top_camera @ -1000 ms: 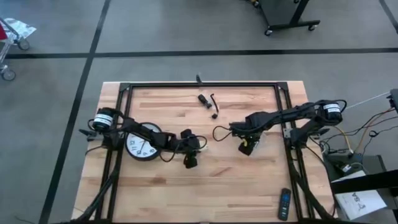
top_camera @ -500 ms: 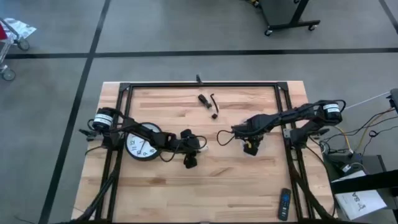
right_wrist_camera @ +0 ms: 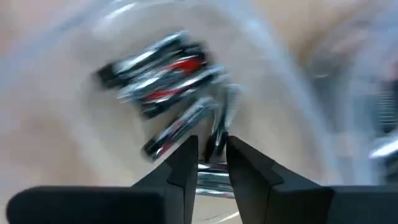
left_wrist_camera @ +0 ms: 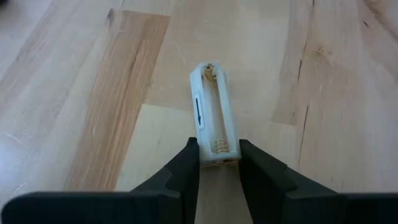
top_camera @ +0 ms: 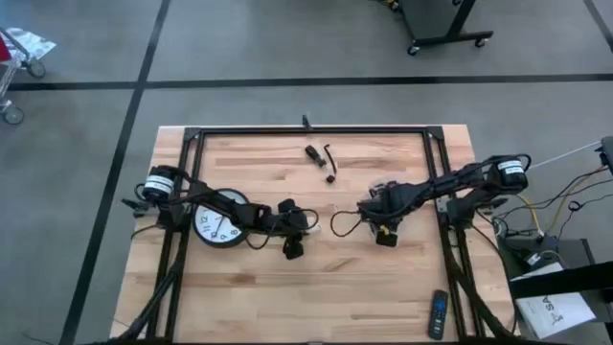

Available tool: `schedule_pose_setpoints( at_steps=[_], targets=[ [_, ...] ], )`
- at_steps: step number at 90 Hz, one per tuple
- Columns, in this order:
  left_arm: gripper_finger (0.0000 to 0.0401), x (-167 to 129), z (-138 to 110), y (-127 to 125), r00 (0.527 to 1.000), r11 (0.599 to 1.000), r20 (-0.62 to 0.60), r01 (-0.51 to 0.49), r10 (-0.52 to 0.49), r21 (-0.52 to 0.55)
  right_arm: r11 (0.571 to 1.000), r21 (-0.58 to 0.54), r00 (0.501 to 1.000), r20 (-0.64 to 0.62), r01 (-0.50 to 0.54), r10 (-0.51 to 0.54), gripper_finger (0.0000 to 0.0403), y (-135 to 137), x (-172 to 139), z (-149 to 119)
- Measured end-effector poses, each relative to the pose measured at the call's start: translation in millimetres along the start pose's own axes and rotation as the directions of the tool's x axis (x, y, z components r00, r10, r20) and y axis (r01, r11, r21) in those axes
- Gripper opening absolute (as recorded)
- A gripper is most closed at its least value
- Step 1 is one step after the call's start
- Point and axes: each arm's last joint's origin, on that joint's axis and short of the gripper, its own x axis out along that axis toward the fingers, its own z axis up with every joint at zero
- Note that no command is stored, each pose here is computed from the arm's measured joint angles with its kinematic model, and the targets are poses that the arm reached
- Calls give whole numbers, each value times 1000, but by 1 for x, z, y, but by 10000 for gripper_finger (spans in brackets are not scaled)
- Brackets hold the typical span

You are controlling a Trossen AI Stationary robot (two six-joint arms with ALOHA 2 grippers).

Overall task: Insert battery
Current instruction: Insert the silver battery into the white flashlight battery holder

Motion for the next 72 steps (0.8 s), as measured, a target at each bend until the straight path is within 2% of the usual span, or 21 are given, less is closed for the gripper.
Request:
schedule_pose_setpoints(
  at_steps=[23, 47, 72],
  targets=[
    [87, 0, 0, 0, 1000, 1000, 3, 0, 0, -1, 998, 56, 1000, 16, -27, 26, 48, 12, -7, -1],
    [87, 0, 0, 0, 1000, 1000, 6, 1, -1, -1, 975, 190, 993, 1, -114, 116, 71, 18, -12, 1],
    [87, 0, 1, 0, 1000, 1000, 6, 1, -1, -1, 971, 208, 992, -3, -122, 125, 81, 18, -11, 0]
  ],
)
